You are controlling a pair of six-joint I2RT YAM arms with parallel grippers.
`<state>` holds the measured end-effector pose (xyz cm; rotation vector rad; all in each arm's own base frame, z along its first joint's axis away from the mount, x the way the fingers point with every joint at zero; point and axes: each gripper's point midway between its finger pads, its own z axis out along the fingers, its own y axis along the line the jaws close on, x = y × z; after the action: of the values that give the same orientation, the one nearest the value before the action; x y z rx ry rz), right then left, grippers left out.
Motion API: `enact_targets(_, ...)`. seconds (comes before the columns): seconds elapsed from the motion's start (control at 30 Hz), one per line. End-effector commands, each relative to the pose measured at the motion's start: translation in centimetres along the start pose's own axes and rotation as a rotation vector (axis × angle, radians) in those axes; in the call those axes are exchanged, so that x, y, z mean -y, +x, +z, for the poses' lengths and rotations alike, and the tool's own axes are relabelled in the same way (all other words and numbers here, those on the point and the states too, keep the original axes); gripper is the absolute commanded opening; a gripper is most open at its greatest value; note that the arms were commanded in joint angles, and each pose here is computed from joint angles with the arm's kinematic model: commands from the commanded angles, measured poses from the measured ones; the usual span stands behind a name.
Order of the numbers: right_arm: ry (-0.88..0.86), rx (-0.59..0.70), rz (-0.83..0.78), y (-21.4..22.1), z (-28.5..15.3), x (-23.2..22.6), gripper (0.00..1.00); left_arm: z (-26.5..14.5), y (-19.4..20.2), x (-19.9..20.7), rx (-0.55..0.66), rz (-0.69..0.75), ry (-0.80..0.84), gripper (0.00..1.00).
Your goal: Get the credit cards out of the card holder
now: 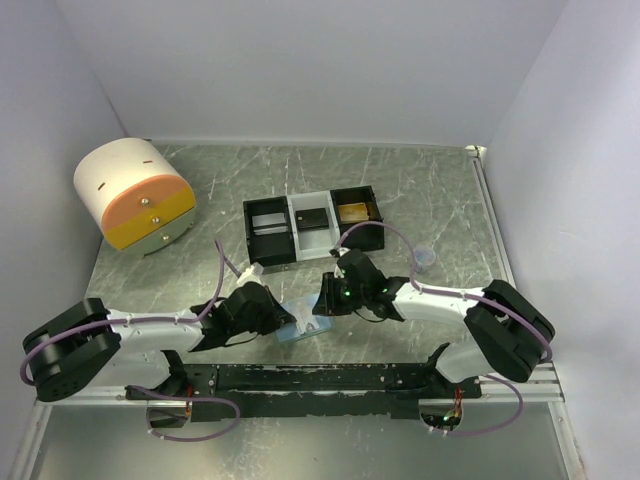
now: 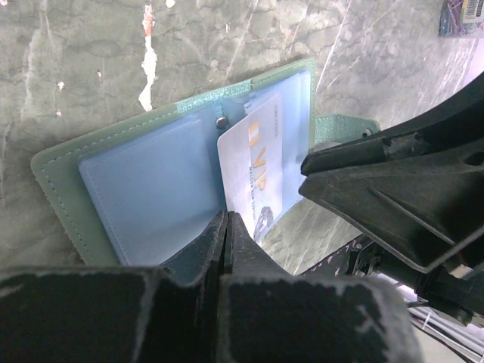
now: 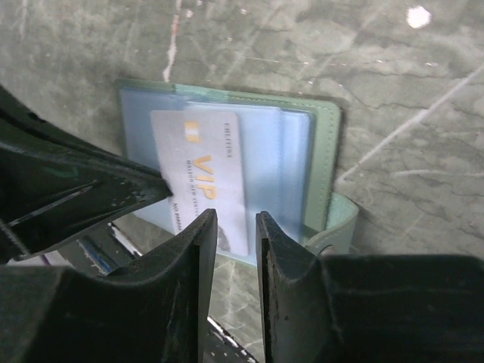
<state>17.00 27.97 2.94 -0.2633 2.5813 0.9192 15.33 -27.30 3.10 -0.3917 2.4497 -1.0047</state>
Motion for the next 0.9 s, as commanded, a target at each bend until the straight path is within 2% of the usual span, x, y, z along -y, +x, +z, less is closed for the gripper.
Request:
enact_targets(0.0, -0.1, 0.004, -0.052, -1.1, -0.9, -2.8, 0.28, 0.1, -0.3, 1.0, 0.009, 0.026, 0.009, 0.07)
enact_targets(0.17, -0.145, -0.006, -0.055, -1.3, -0.6, -3.9, 0.29, 0.0, -0.3, 0.9, 0.008, 0.025, 0.006, 0.07)
enact_targets(0.33, 0.025, -0.025, -0.028, -1.0, 0.7, -0.6, 0.3, 0.0, -0.3, 1.1, 0.01, 0.025, 0.016, 0.08)
enact_targets(0.5, 0.089, -0.07, -0.006, 0.7, 1.3, 1.5, 0.3, 0.0, -0.1, 2.0, -0.001, 0.029, 0.071, 0.21)
enact_targets(0.63, 0.108, -0.083, 0.033, 2.2, 1.2, 2.7, 0.29, 0.2, 0.2, 2.5, -0.011, 0.011, 0.109, 0.38)
enact_targets(0.87, 0.125, -0.089, 0.062, 3.3, 1.1, 3.7, 0.28, 0.6, 0.6, 2.3, -0.018, -0.04, 0.147, 0.4)
